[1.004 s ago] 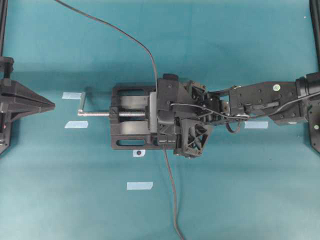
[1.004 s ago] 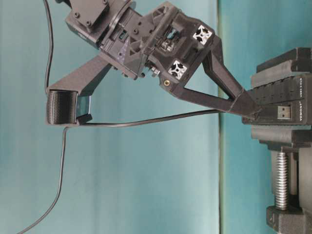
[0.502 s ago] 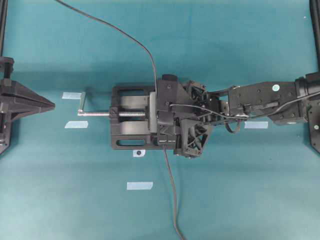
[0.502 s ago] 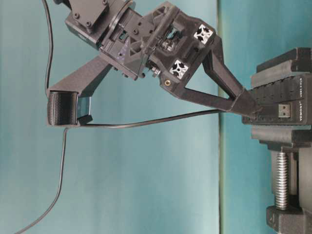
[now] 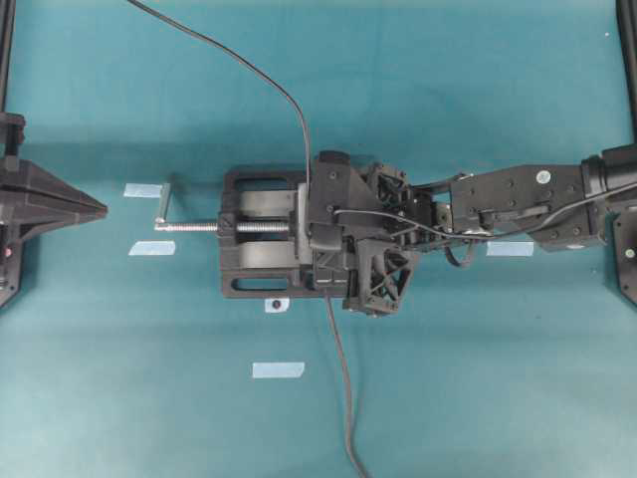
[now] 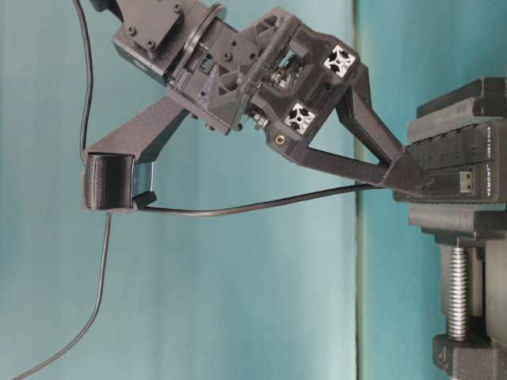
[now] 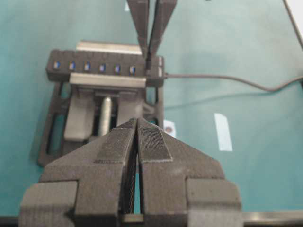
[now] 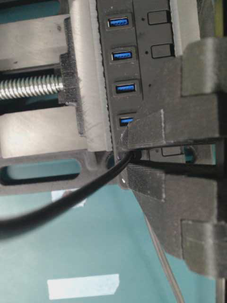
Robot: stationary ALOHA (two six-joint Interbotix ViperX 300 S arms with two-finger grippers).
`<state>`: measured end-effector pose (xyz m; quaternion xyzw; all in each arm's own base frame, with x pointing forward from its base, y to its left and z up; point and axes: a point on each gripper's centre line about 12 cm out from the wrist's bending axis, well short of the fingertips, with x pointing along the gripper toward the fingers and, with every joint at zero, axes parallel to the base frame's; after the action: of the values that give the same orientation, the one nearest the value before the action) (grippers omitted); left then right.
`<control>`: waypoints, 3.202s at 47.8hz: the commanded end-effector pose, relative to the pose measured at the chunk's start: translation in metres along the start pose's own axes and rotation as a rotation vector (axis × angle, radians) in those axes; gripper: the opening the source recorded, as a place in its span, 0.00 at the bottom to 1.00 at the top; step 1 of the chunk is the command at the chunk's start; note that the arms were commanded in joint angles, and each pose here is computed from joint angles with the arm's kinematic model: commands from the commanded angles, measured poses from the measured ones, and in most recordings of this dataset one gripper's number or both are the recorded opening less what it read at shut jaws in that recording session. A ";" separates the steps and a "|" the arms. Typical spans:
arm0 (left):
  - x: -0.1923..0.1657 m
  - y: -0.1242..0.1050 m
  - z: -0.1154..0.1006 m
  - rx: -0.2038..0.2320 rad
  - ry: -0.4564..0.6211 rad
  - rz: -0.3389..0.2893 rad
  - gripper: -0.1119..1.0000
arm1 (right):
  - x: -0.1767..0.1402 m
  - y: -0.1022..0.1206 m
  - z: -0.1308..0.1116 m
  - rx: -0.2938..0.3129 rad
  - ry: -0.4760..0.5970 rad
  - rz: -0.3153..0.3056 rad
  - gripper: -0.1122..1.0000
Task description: Insert the USB into the front port of the fixed hub.
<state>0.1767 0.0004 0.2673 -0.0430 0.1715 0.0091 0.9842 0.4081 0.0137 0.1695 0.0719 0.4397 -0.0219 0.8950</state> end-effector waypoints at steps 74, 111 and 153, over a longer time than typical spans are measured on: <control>0.000 0.000 0.003 0.000 -0.011 0.003 0.10 | 0.009 0.019 -0.014 0.005 0.068 0.025 0.12; 0.001 0.001 0.001 -0.001 -0.006 0.003 0.10 | 0.006 0.019 -0.015 0.004 0.086 0.022 0.12; 0.001 0.000 0.002 -0.001 -0.008 0.003 0.10 | 0.003 0.016 -0.008 0.009 0.065 0.019 0.12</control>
<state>0.1760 0.0007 0.2644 -0.0431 0.1745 0.0102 0.9837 0.4065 0.0204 0.1593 0.0774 0.4694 -0.0210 0.8793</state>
